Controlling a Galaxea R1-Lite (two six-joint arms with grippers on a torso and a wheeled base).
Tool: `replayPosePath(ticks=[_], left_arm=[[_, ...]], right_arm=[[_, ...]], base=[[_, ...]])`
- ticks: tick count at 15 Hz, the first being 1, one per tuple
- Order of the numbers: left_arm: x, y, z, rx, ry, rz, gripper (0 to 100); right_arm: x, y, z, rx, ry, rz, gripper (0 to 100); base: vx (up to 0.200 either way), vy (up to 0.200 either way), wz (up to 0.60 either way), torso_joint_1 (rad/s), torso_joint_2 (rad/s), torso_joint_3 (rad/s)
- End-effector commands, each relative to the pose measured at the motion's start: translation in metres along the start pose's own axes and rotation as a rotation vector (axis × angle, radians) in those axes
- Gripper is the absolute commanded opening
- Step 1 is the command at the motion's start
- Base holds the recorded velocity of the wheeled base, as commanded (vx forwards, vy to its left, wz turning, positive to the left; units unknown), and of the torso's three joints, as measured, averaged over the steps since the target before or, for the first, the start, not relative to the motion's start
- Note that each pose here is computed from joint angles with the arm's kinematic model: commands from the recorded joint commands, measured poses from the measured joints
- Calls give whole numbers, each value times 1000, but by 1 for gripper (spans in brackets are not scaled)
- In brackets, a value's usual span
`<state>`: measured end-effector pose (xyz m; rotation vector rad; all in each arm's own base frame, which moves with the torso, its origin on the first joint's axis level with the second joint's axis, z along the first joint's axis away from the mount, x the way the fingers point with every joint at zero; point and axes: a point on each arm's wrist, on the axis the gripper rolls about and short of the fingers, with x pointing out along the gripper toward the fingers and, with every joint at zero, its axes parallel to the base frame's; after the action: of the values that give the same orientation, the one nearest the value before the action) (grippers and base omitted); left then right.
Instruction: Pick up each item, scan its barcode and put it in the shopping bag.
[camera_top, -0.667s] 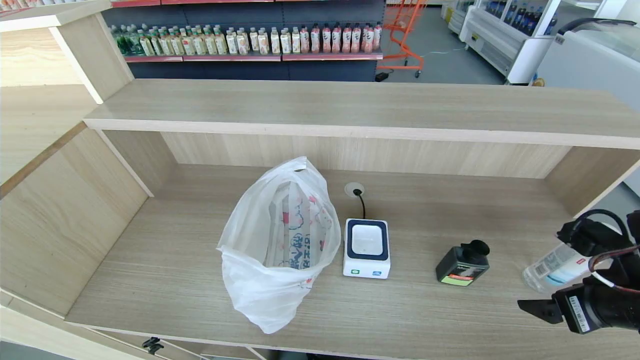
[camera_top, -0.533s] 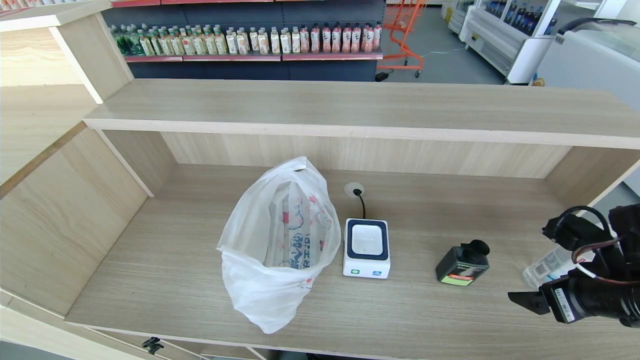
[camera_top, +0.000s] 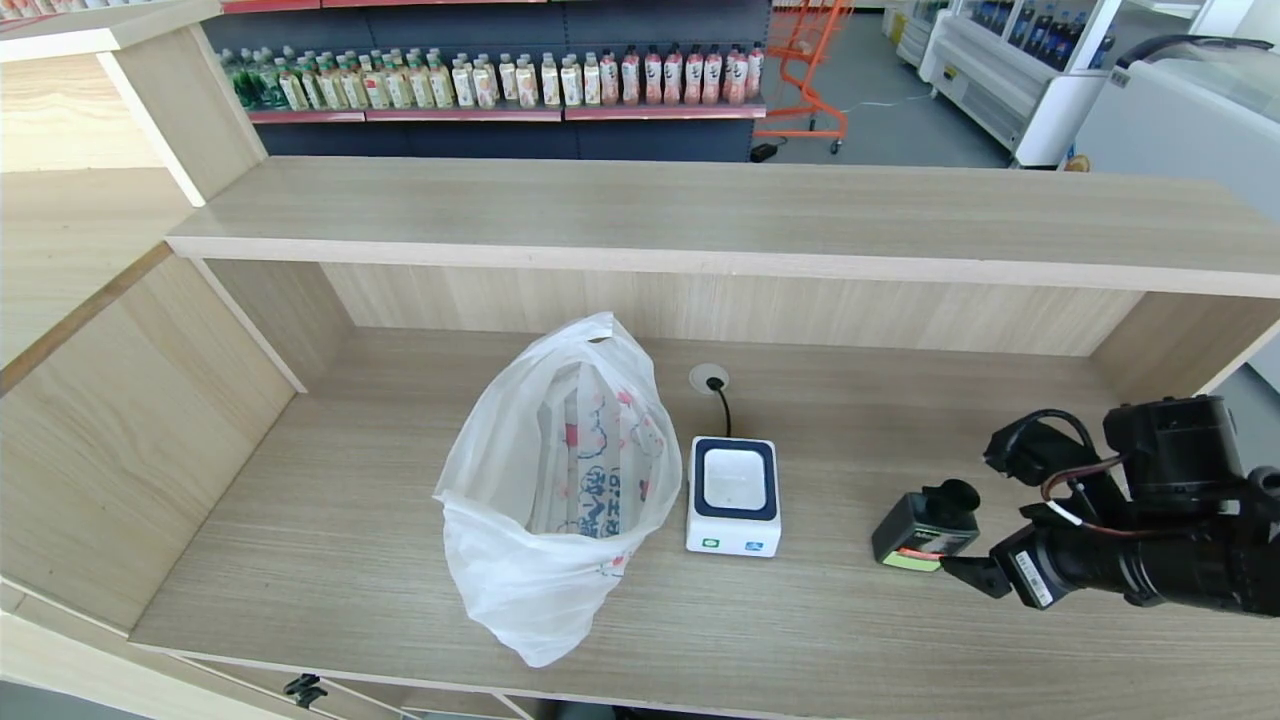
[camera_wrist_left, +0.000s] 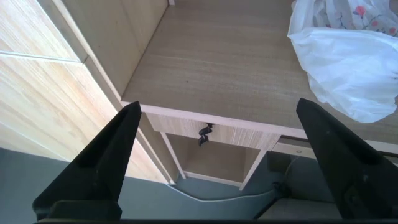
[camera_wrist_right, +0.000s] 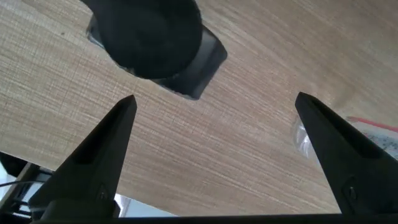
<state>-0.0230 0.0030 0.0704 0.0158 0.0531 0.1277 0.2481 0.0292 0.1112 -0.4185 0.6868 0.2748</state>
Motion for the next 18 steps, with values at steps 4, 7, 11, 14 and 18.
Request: replayPosePath(ticks=[4,7,11,14,18], left_arm=[[0,0,0,0,0,1,100],[0,0,0,0,0,1,100],[0,0,0,0,0,1,100],[0,0,0,0,0,1,100],[0,0,0,0,0,1,100]], right_arm=[[27,12,17,-44,-35,53,100],[29,24,21,-76,-45,86,100],[38,27,22,-82,-68,83,0],[39,28,21,-99,-68,85,0],[4,22,34,-109,-198,34,0]], base=[[0,0,0,0,0,0],[0,0,0,0,0,0],[0,0,0,0,0,0],[0,0,0,0,0,0],[0,0,0,0,0,0]])
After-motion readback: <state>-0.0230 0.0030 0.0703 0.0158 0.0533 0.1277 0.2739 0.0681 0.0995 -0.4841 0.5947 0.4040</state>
